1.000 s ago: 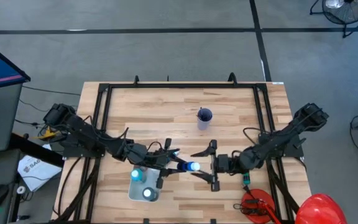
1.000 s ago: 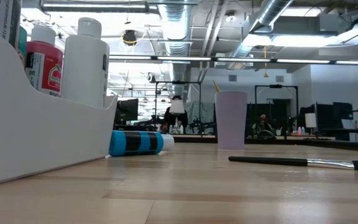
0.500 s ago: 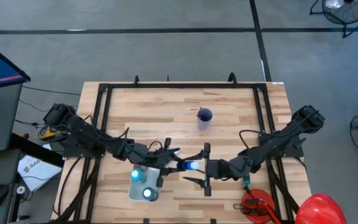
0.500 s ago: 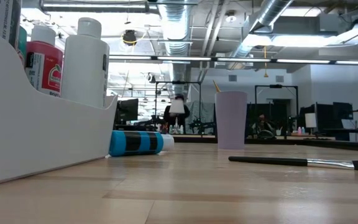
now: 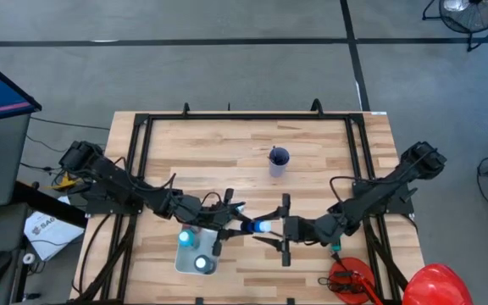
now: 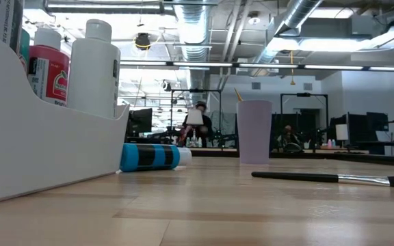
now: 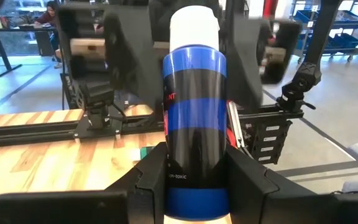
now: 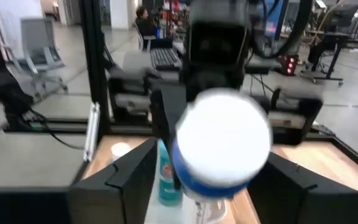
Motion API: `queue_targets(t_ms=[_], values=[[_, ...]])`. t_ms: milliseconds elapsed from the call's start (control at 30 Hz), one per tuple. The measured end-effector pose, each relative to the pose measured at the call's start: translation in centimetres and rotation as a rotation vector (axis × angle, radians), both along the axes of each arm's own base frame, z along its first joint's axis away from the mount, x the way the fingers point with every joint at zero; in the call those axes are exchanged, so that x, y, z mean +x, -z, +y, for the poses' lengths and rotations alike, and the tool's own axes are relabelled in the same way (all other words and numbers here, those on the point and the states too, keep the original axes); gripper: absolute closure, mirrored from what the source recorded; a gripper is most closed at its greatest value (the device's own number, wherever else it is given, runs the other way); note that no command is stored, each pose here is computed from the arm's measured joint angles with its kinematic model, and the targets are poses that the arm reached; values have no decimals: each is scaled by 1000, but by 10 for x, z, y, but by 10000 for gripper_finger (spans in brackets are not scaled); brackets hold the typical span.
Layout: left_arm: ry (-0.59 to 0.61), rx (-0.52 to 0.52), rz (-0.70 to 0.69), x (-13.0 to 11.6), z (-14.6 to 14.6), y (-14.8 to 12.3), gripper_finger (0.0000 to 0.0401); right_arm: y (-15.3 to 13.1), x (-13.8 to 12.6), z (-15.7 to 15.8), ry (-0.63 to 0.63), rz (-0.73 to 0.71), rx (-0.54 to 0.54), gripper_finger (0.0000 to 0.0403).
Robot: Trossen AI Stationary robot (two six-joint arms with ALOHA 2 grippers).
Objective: Pick & Place Paint Supplies
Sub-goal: Put the right black blue paint bottle into the white bin
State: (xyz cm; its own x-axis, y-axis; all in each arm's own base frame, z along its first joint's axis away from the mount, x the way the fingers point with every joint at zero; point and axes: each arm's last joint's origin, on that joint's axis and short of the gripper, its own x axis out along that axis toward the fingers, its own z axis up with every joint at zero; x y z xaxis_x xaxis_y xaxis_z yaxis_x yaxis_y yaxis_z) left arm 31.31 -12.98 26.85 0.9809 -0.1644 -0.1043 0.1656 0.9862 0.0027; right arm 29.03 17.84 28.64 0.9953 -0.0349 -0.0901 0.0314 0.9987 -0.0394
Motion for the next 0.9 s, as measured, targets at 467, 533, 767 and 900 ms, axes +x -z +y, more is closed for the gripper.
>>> queue_targets(t_ms=[467, 533, 767, 900], values=[[9, 6, 16, -1, 0, 3, 295, -11, -11, 0, -18, 2, -3, 253], [6, 6, 15, -1, 0, 3, 295, -11, -10, -2, -14, 2, 5, 248], [-7, -1, -5, 0, 0, 1, 294, -9, -10, -2, -17, 12, -7, 206], [-3, 0, -2, 0, 0, 1, 294, -9, -10, -2, -18, 13, -8, 186]])
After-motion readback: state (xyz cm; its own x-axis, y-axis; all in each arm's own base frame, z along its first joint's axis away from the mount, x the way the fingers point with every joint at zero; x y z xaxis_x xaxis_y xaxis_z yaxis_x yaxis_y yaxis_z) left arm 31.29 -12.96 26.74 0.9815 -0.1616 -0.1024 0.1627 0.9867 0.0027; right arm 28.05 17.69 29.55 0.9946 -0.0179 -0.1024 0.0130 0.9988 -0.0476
